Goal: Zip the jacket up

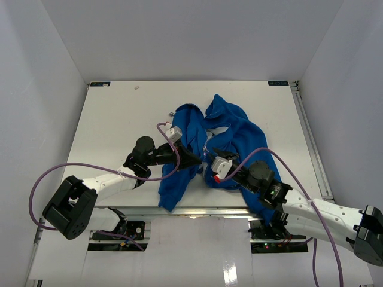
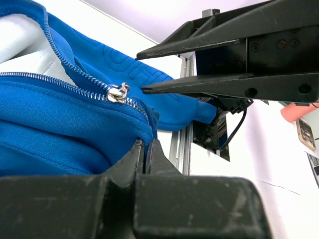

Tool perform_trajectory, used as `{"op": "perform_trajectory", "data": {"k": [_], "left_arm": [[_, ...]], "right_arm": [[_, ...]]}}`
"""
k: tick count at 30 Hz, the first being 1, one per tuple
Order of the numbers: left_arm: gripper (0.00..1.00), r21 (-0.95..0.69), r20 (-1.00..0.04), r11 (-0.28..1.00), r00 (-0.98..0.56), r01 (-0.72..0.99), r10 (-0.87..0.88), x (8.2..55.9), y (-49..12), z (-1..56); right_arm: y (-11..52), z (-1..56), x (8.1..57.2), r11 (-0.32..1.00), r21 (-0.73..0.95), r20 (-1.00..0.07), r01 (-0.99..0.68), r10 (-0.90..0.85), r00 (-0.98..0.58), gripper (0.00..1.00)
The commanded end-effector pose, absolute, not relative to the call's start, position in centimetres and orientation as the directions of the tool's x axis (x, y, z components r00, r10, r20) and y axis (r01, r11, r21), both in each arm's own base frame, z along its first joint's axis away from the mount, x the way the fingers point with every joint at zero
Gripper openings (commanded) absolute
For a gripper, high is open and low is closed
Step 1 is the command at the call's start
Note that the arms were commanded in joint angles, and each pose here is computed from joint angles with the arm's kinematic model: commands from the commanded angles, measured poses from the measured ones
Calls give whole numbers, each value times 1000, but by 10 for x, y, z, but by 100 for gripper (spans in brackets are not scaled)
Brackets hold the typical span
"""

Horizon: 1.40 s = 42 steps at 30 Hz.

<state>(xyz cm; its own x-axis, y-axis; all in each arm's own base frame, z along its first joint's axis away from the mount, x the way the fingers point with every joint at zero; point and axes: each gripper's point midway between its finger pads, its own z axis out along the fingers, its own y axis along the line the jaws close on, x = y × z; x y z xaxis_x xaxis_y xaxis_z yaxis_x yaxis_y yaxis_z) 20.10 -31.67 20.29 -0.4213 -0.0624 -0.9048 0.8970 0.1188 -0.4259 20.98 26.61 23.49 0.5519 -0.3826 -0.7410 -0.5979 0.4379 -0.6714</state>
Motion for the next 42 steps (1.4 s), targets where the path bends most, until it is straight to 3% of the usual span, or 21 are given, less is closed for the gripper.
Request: {"op": "perform_trajectory", "data": {"k": [1,19,28,31,36,38,40,42], "left_arm": [[0,-381,-924,79,-374,921,-83,194,-316,222],[0,-377,-925,74,-371,923,-85,194,-316,223],[0,-376,-925,64,-370,925,-83,192,-316,223],[0,-377,-925,63,-372,924,-81,192,-316,222],[0,-379,-924,60,-374,924,-80,192,-316,222],[0,-382,-923,62,-377,922,-79,192,-316,222],[0,-390,-920,82,-385,917,-73,195,-316,218],[0,-407,-914,123,-402,905,-64,201,-316,211]], "right_arm": [[265,263,220,514,-661,-744,-547,-360,562,33],[282,234,206,383,-637,-769,-669,-374,518,49],[293,229,208,371,-632,-774,-680,-355,525,50],[298,228,212,376,-627,-777,-682,-361,515,47],[302,228,220,421,-597,-801,-683,-348,487,29],[295,233,232,505,-571,-821,-647,-354,449,22],[290,233,238,558,-538,-843,-632,-343,415,20],[287,233,239,587,-504,-863,-633,-320,391,25]]}}
